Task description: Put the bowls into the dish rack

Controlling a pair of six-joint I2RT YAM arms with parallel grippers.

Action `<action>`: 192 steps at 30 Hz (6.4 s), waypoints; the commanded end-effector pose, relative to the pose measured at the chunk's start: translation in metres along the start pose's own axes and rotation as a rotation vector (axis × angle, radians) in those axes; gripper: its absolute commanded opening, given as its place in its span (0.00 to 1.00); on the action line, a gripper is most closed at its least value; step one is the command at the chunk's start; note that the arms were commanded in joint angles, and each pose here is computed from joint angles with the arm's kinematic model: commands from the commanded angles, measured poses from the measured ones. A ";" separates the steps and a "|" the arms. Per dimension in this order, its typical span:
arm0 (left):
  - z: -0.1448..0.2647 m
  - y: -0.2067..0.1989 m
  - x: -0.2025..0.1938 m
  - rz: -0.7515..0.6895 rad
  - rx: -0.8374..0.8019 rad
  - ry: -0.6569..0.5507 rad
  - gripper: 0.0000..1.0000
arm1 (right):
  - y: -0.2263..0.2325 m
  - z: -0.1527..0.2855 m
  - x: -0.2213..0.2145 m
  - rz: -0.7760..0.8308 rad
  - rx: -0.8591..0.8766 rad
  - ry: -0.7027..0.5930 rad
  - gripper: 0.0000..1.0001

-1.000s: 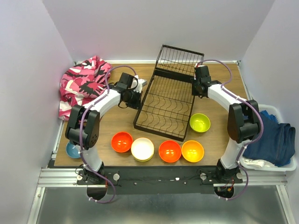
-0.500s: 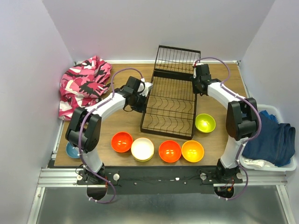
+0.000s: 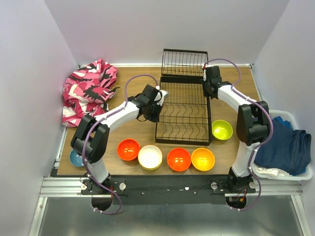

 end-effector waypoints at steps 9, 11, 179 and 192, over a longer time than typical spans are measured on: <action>-0.018 -0.029 0.009 -0.114 -0.159 0.009 0.06 | 0.046 -0.028 0.007 0.051 0.151 -0.053 0.01; -0.020 -0.026 0.010 -0.102 -0.147 0.009 0.08 | 0.046 -0.029 0.012 0.054 0.145 -0.070 0.01; -0.049 -0.076 0.188 0.138 -0.981 -1.007 0.00 | -0.144 0.108 0.017 -0.310 -0.409 -0.047 0.85; -0.089 -0.059 0.164 0.267 -0.878 -0.913 0.00 | -0.141 0.103 0.006 -0.304 -0.390 -0.013 0.84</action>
Point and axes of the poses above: each gripper's point midway between its finger pads, its own z axis back along the fingers, its own y axis along the line the jaws close on, x = y × z, the point moved 6 cm from there along z, back along the fingers, and after that the axes turned 15 degrees about -z, right-handed, at the moved point
